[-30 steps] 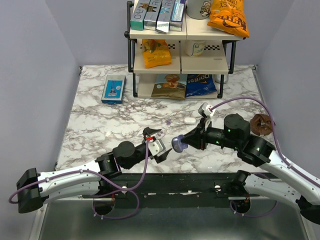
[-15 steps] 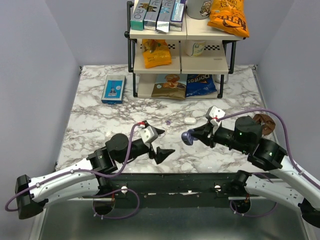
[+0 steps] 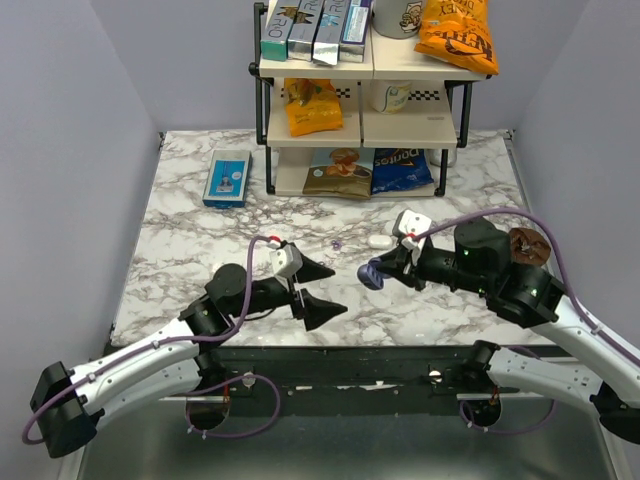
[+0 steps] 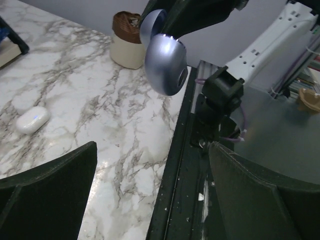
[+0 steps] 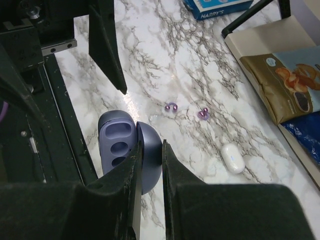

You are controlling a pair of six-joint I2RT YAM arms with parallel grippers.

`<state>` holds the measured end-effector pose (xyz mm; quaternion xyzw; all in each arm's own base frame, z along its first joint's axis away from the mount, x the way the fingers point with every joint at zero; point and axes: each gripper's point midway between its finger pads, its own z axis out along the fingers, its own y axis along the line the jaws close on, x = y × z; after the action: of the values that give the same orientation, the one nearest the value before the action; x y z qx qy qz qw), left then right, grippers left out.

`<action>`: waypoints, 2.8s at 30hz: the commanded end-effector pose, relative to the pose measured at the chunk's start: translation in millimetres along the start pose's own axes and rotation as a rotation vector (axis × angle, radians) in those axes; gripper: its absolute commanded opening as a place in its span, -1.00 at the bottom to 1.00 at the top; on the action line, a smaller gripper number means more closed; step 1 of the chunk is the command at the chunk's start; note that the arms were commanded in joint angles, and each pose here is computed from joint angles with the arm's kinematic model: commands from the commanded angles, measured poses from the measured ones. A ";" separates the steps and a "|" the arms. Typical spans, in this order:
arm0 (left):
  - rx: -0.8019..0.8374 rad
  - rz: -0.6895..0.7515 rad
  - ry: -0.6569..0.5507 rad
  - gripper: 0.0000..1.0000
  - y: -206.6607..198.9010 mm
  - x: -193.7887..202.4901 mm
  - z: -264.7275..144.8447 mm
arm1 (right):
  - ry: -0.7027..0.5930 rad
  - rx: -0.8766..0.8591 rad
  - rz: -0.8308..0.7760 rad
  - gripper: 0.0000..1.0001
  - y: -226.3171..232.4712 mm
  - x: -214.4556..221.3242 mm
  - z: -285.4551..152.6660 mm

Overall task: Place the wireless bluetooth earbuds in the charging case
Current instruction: Adjust the charging case.

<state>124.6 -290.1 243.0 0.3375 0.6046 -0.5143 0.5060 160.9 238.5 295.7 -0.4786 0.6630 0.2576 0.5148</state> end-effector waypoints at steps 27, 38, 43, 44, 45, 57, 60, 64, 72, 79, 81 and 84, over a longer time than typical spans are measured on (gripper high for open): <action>0.337 0.160 0.097 0.27 -32.6 0.4 34.5 | 0.057 -0.105 -0.102 -0.99 34.5 14.4 22.4; 0.345 0.150 0.110 0.11 -33.1 4.7 34.2 | 0.058 -0.108 -0.096 -0.99 35.1 14.1 25.7; 0.339 0.143 0.134 0.12 -30.6 10.1 34.7 | 0.056 -0.108 -0.097 -0.99 34.9 12.8 25.0; 0.336 0.144 0.138 0.12 -29.9 10.6 35.0 | 0.058 -0.110 -0.097 -0.99 35.2 13.1 24.9; 0.333 0.141 0.146 0.13 -29.0 12.1 35.2 | 0.056 -0.111 -0.097 -0.99 35.4 12.4 24.8; 0.331 0.135 0.146 0.06 -27.8 11.1 40.4 | 0.055 -0.121 -0.098 -0.99 37.3 10.6 26.6; 0.330 0.139 0.138 0.08 -27.8 9.3 41.8 | 0.061 -0.125 -0.097 -0.99 38.4 11.5 28.3; 0.331 0.138 0.140 0.08 -28.1 9.9 42.0 | 0.063 -0.127 -0.097 -0.99 39.0 12.3 29.8; 0.344 0.138 0.152 -0.49 -29.5 13.1 41.6 | 0.064 -0.124 -0.098 -0.99 38.7 12.4 29.8; 0.325 0.144 0.146 -1.00 -27.2 14.7 39.7 | 0.057 -0.125 -0.084 -0.75 39.4 11.1 26.7; 0.308 0.144 0.148 -1.00 -24.3 15.5 40.1 | 0.041 -0.114 -0.077 -0.50 38.1 7.5 25.2; 0.287 0.140 0.150 -1.00 -21.4 15.7 39.9 | 0.035 -0.090 -0.069 -0.22 34.3 5.5 23.3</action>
<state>107.0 -335.4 226.2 0.4867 0.5450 -0.5408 0.4168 138.5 269.1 257.4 -0.5491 0.6501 0.2523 0.4607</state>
